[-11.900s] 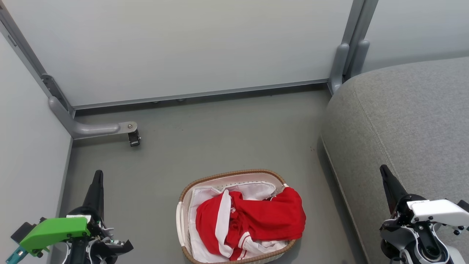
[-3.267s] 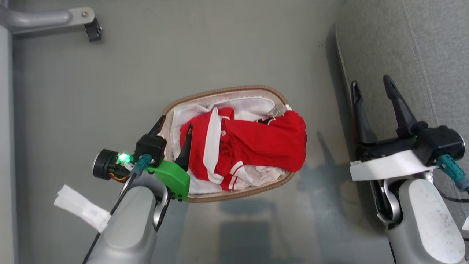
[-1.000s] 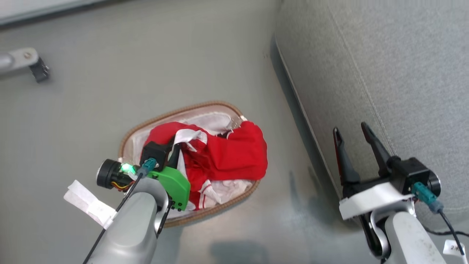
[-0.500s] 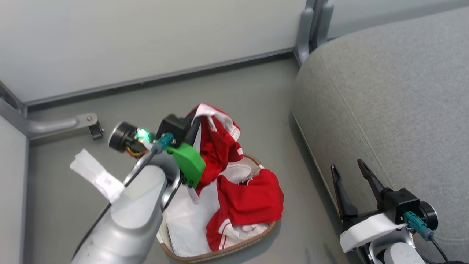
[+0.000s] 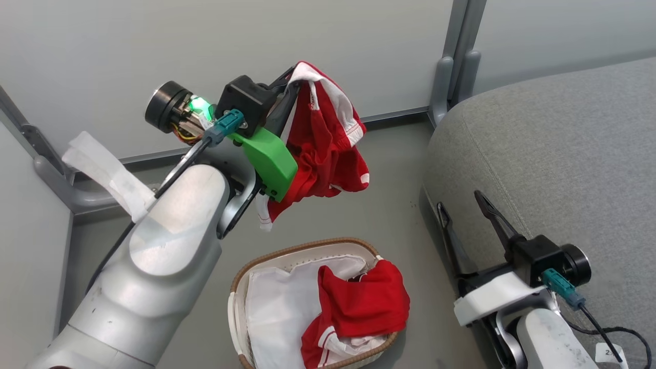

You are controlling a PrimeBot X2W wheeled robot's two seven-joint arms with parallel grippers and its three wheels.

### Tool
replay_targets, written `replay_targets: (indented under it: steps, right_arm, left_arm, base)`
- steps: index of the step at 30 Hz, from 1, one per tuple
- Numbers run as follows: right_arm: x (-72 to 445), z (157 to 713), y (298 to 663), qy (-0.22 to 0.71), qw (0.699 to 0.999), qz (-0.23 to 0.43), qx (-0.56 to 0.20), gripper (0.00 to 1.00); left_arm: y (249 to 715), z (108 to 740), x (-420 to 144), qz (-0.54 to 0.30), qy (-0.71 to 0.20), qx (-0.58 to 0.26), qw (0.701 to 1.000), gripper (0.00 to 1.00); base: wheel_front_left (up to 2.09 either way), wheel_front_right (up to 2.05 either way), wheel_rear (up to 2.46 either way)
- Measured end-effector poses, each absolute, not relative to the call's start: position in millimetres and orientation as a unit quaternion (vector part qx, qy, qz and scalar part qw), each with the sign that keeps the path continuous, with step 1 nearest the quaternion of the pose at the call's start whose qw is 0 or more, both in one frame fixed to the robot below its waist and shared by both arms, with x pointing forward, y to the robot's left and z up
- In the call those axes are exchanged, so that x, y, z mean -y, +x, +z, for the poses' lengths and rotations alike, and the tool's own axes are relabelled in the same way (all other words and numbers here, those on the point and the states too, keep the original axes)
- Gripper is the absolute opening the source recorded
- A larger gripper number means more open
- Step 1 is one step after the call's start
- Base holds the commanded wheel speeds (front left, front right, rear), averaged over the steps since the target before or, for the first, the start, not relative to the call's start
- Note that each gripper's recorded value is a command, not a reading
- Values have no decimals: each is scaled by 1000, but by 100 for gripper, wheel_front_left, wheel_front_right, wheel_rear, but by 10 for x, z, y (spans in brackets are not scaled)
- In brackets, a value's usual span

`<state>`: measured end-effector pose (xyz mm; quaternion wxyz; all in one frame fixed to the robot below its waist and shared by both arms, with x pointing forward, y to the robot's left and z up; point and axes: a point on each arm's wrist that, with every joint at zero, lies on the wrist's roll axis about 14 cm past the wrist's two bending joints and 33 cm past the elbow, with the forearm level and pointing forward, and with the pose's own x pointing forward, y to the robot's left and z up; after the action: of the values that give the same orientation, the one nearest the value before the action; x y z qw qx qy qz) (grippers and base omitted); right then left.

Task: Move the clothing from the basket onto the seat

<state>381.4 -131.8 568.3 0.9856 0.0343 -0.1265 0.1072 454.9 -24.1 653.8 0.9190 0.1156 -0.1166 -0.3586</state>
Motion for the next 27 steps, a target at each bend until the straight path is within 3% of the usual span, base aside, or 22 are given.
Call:
replay_targets:
  steps: [6,26,27]
  right_arm:
    - [1076,5818,3949,12,979,145,141,100]
    - [500,5426,4259,-46,969,234,61,100]
    - [472,5399,4260,-45,969,238,56,87]
  left_arm:
    - [4456,6649,318,-373,102,125,914,0]
    - [4005,6738,498,-421,102,136,891,0]
    - [3992,6739,494,-421,100,136,891,0]
  base:
    - [0,0,0]
    - [0,0,0]
    - [0,0,0]
